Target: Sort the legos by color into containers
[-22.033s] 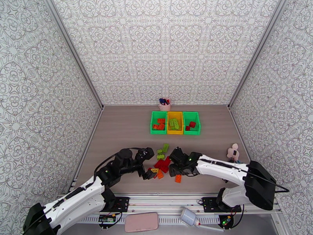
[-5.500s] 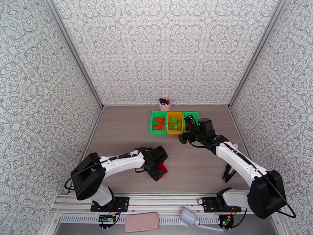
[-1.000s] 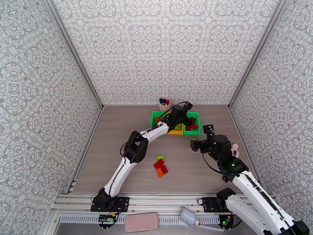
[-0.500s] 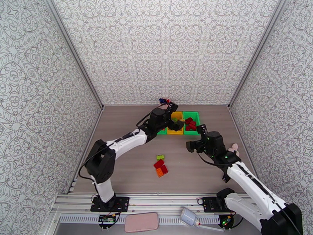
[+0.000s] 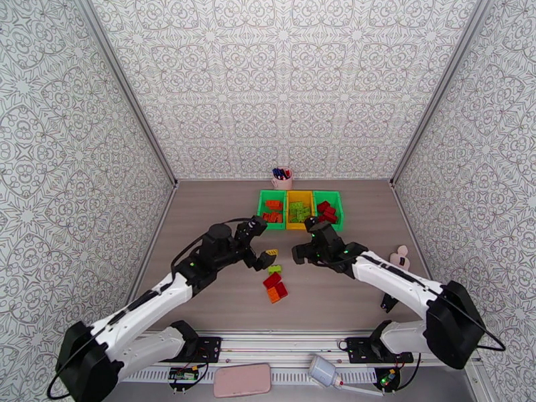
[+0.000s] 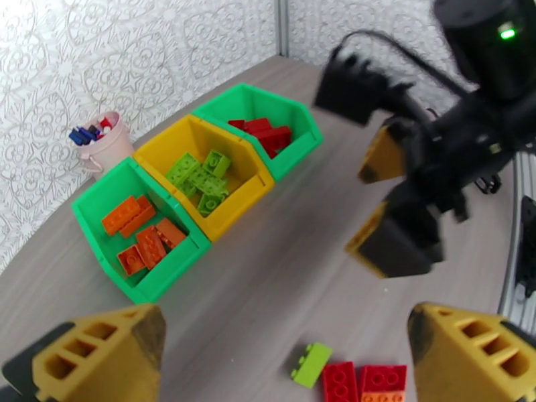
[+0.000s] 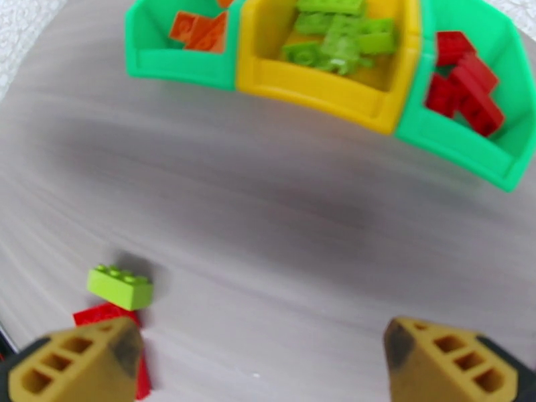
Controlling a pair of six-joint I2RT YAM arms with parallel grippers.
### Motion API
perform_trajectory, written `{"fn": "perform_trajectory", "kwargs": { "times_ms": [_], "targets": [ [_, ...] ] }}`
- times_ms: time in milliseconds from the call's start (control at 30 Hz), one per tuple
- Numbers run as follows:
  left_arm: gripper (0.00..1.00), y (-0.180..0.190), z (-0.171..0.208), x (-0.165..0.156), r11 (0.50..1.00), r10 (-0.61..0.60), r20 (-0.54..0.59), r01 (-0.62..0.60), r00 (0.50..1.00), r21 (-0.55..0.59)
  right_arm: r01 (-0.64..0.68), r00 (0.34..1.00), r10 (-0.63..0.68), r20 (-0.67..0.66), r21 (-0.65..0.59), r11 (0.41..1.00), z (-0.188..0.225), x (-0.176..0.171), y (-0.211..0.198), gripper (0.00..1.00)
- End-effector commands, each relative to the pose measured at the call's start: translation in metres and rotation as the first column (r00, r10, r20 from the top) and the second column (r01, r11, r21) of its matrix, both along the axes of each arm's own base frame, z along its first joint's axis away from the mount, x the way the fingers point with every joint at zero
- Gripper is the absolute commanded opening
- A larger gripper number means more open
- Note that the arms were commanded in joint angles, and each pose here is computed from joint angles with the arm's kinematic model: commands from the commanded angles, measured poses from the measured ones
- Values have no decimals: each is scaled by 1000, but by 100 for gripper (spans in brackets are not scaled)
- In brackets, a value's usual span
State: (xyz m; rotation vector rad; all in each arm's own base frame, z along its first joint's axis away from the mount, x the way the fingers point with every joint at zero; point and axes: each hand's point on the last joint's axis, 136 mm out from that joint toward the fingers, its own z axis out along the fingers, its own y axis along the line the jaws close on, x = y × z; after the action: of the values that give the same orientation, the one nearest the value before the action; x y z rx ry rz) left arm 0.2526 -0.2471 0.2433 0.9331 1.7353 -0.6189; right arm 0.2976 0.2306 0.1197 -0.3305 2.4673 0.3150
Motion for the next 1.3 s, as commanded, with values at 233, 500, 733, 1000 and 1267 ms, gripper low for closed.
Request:
{"fn": "perform_trajectory", "kwargs": {
  "times_ms": [233, 500, 733, 1000, 1267],
  "targets": [
    [100, 37, -53, -69, 986, -98, -108, 111, 989, 123, -10, 996, 2, -94, -82, 997, -22, -22, 71, 99],
    [100, 45, -58, -76, 987, -103, -43, 107, 994, 123, -24, 979, -9, -202, -161, 987, -53, -27, 97, 95],
    [100, 44, -65, -75, 980, -115, -76, 126, 990, 152, -42, 968, -6, -250, -188, 981, -70, -27, 104, 85],
    [100, 43, -66, -75, 980, -125, -89, 137, 988, 144, -37, 963, -21, -268, -211, 977, -82, -26, 102, 73],
    [100, 42, -67, -76, 979, -132, -99, 145, 986, 140, -31, 958, -33, -286, -216, 976, -87, -26, 98, 59]
  ]
}}
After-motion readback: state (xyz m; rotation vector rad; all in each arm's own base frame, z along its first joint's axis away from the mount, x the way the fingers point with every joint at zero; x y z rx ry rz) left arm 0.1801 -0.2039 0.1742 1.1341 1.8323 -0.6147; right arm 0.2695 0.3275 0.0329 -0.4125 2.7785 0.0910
